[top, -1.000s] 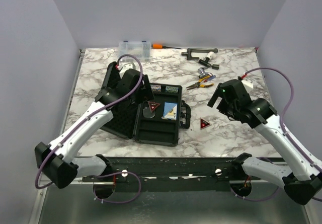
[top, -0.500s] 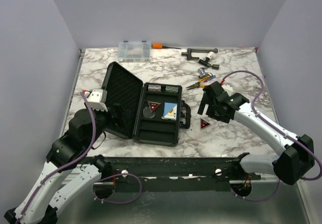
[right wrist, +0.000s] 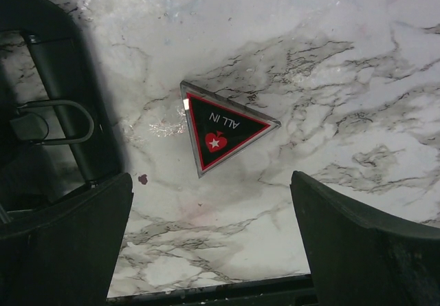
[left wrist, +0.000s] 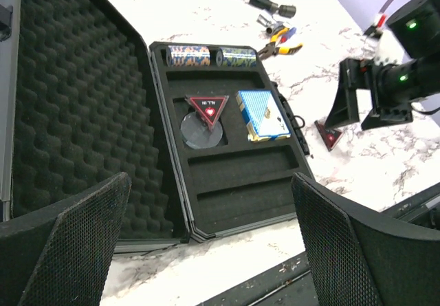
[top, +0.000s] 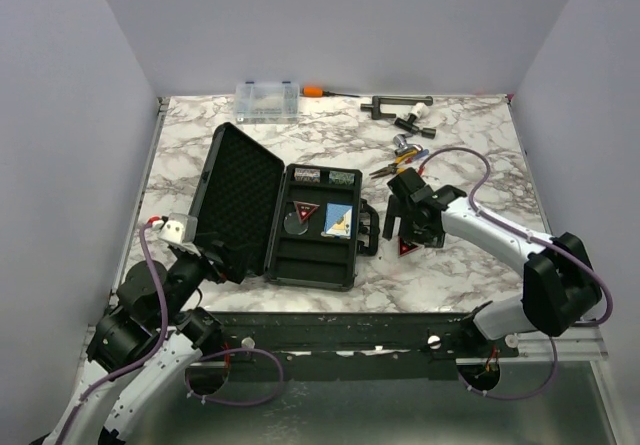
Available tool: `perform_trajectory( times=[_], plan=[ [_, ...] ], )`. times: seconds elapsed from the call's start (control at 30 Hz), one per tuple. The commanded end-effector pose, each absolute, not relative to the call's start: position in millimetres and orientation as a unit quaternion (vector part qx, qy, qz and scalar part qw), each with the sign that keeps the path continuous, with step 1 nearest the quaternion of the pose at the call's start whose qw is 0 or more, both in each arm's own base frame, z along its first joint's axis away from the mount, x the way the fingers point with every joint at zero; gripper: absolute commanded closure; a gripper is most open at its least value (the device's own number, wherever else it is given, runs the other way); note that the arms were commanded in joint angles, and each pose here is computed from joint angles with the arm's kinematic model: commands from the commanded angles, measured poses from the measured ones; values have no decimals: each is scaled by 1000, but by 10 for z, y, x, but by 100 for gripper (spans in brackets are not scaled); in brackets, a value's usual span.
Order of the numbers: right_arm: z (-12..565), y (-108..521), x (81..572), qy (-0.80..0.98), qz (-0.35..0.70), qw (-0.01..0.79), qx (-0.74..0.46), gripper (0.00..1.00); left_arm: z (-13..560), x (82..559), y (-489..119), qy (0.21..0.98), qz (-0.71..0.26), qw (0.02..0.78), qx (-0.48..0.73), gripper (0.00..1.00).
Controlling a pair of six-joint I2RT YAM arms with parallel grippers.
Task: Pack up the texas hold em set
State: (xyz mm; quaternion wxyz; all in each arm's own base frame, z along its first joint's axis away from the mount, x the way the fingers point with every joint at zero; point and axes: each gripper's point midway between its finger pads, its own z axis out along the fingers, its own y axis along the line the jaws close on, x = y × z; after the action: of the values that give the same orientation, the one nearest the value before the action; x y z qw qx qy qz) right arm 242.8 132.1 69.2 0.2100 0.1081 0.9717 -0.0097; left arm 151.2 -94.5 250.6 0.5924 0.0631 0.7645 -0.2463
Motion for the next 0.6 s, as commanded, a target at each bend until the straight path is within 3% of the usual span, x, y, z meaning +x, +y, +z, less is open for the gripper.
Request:
perform_trajectory(
  times=[0.0, 0.57],
  plan=[
    [523, 1357, 2443, 976, -9, 196, 94, 0, 2545, 1530, -908, 749, -243, 614, 62, 2],
    [159, 1210, 2568, 977, -51, 195, 73, 14, 2509, 1549, -926, 753, -240, 609, 65, 2]
  ],
)
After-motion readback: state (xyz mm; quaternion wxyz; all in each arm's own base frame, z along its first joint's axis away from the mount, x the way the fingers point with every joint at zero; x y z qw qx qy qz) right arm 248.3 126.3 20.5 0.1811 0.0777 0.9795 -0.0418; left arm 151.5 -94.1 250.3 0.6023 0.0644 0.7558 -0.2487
